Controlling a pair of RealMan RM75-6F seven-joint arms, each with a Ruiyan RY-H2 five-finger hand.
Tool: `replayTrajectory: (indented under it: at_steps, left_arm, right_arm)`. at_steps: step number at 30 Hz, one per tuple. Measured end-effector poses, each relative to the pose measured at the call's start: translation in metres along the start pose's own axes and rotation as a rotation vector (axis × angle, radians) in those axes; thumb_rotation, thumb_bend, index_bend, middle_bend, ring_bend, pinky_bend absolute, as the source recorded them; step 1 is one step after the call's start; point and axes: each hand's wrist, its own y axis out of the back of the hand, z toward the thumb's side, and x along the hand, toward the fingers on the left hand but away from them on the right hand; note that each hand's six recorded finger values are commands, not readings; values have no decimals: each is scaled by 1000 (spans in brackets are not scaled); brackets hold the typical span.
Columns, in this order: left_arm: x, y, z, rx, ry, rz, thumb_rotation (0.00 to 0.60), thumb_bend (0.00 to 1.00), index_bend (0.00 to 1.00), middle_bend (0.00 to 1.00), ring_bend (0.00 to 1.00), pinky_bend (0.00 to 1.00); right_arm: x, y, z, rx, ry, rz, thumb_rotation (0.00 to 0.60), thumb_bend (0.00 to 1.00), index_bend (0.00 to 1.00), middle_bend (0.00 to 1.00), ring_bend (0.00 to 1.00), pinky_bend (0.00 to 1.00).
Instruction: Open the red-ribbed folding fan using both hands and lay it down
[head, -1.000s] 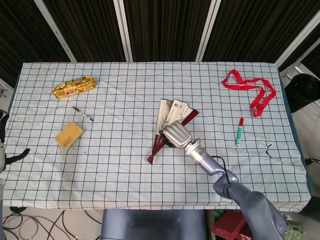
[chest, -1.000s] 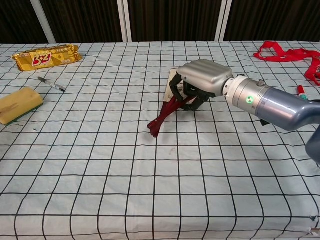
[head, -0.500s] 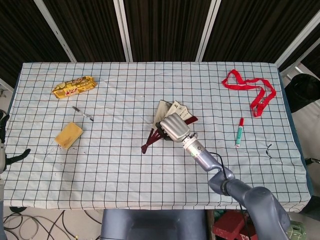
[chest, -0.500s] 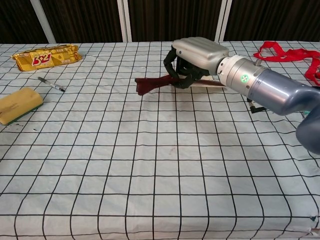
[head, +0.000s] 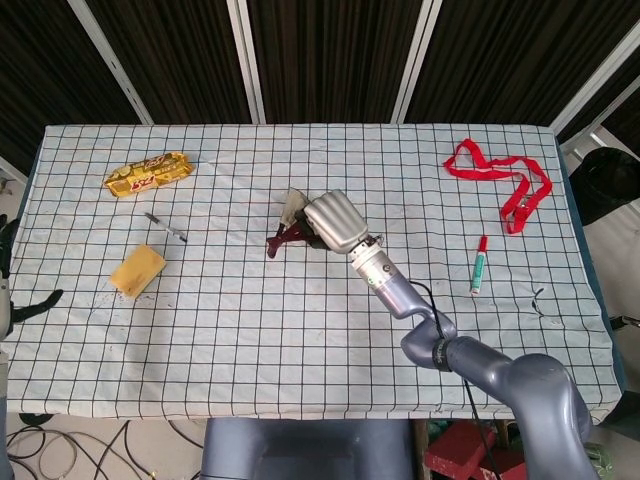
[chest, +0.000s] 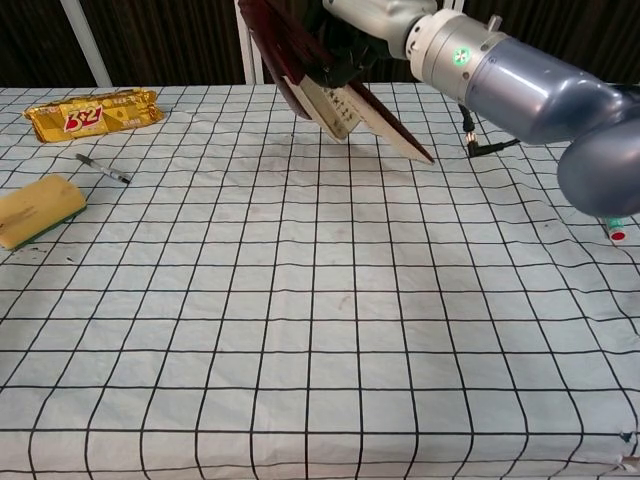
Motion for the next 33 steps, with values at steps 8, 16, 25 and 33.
replayTrajectory:
  at_steps: [8, 16, 25, 33]
  left_arm:
    - [45, 14, 44, -4, -112, 42, 600, 43, 144, 50, 0, 0]
    - [95, 22, 96, 52, -241, 65, 600, 93, 247, 78, 0, 0]
    - [136, 9, 124, 160, -330, 33, 600, 121, 363, 122, 0, 0]
    - [156, -21, 148, 195, -383, -32, 600, 147, 422, 144, 0, 4]
  right_arm:
    - [-13, 29, 6, 15, 4, -18, 600, 484, 876, 1000, 1000, 927]
    - [-15, 39, 10, -5, -4, -20, 600, 485, 884, 1000, 1000, 927]
    - [-19, 50, 18, -19, 1, -31, 600, 485, 887, 1000, 1000, 927]
    - [-20, 53, 21, -38, -8, -24, 600, 484, 889, 1000, 1000, 927]
